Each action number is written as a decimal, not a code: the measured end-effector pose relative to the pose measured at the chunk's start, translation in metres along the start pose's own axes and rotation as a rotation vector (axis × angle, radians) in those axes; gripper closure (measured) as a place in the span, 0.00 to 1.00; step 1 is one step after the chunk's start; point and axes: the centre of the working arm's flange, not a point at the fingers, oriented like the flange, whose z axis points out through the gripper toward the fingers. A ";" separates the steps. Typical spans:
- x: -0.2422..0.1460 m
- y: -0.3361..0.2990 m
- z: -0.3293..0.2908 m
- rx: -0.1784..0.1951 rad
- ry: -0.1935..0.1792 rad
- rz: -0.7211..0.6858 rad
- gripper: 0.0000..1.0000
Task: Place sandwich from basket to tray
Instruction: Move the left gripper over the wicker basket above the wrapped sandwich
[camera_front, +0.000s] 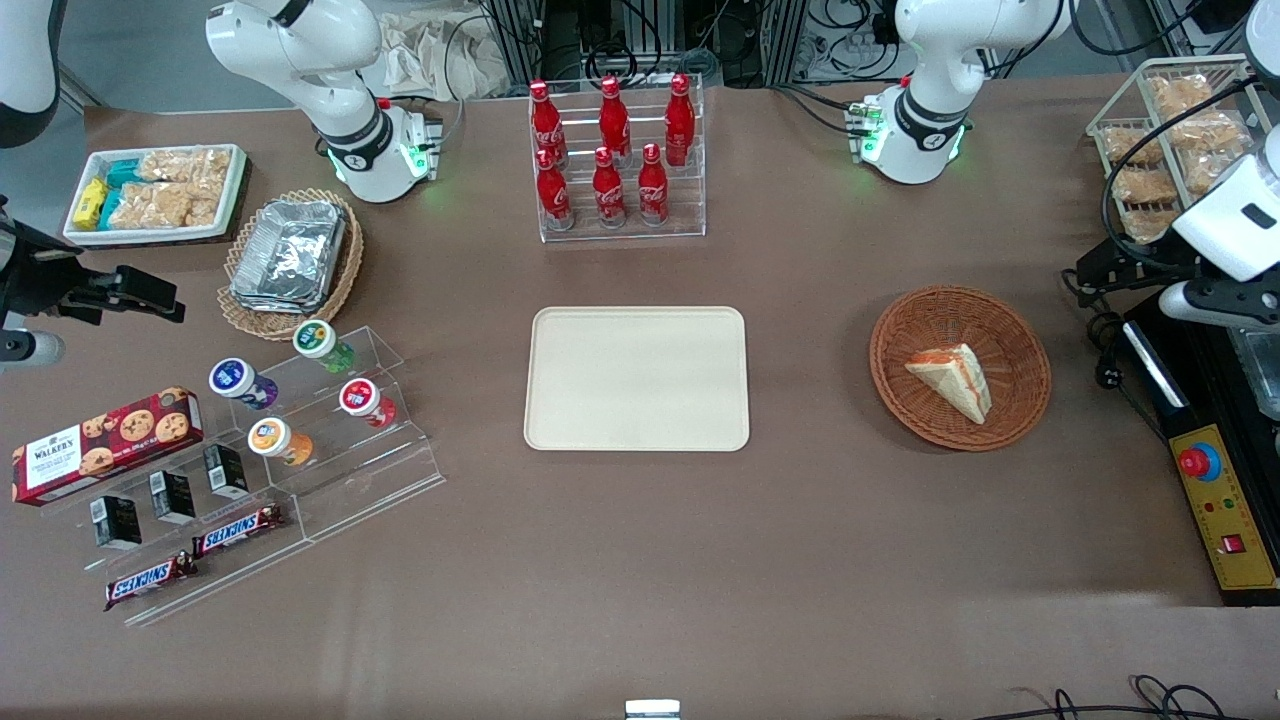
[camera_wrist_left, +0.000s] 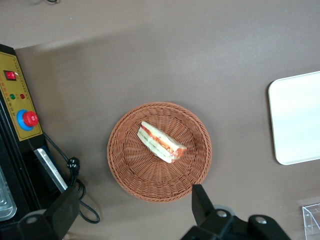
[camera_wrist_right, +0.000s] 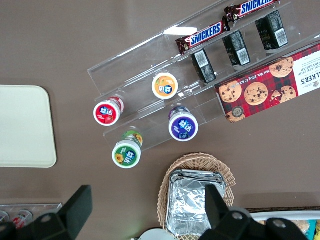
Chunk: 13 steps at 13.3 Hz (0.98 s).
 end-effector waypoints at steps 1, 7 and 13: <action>0.003 0.000 0.003 -0.001 -0.004 -0.001 0.00; -0.001 0.001 0.023 -0.008 -0.084 -0.167 0.00; -0.038 0.011 0.114 0.005 -0.059 -0.528 0.00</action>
